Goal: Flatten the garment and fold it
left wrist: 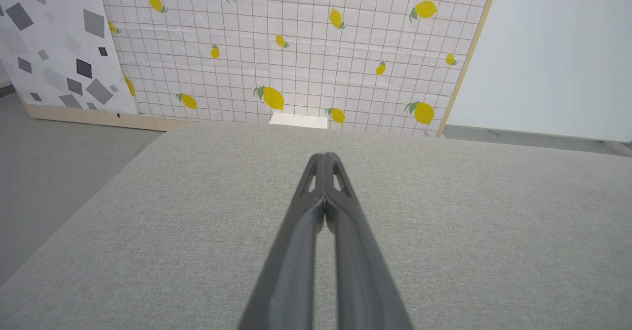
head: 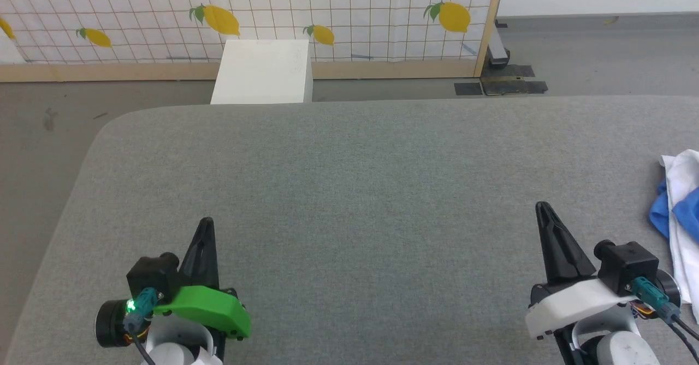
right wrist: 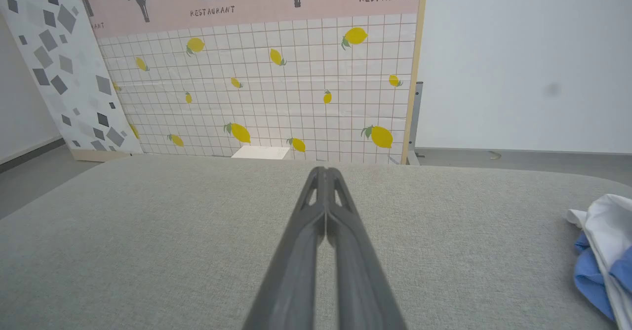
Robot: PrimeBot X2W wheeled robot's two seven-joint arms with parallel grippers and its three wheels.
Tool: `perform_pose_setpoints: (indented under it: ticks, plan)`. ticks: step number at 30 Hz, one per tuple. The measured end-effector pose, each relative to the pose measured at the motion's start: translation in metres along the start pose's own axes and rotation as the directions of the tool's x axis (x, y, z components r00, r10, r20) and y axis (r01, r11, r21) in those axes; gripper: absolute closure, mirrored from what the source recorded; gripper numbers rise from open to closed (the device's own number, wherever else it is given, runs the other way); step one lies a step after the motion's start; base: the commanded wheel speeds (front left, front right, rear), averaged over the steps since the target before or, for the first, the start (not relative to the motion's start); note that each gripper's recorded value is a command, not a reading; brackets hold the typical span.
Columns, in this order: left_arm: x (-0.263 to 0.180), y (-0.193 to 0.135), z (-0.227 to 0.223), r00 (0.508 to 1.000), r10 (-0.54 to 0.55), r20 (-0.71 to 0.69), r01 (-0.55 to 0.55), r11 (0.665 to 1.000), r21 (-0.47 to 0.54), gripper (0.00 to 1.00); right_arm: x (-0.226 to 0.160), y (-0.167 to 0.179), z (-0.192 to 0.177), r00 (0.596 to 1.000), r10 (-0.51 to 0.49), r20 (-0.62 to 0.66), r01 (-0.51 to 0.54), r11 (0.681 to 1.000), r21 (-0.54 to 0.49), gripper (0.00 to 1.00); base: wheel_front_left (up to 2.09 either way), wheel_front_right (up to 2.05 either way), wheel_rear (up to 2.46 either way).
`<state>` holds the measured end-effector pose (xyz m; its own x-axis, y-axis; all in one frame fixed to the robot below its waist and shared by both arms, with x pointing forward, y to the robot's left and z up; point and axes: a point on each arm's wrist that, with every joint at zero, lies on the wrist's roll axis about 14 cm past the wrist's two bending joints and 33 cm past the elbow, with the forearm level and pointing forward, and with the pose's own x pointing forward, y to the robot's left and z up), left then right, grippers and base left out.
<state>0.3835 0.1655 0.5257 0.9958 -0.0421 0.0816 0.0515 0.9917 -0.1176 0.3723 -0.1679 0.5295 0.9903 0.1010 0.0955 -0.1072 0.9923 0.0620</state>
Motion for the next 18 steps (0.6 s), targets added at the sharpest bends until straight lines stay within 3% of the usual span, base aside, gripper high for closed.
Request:
perform_pose_setpoints:
  ticks: [18]
  plan:
    - [-0.0016,0.0019,0.0015,1.000,0.006,-0.016,-0.006,0.999,0.040,1.00,0.0013,0.0024,0.0001,1.000,0.009,-0.021,-0.010,1.000,-0.026,1.00,0.00,0.00,0.00]
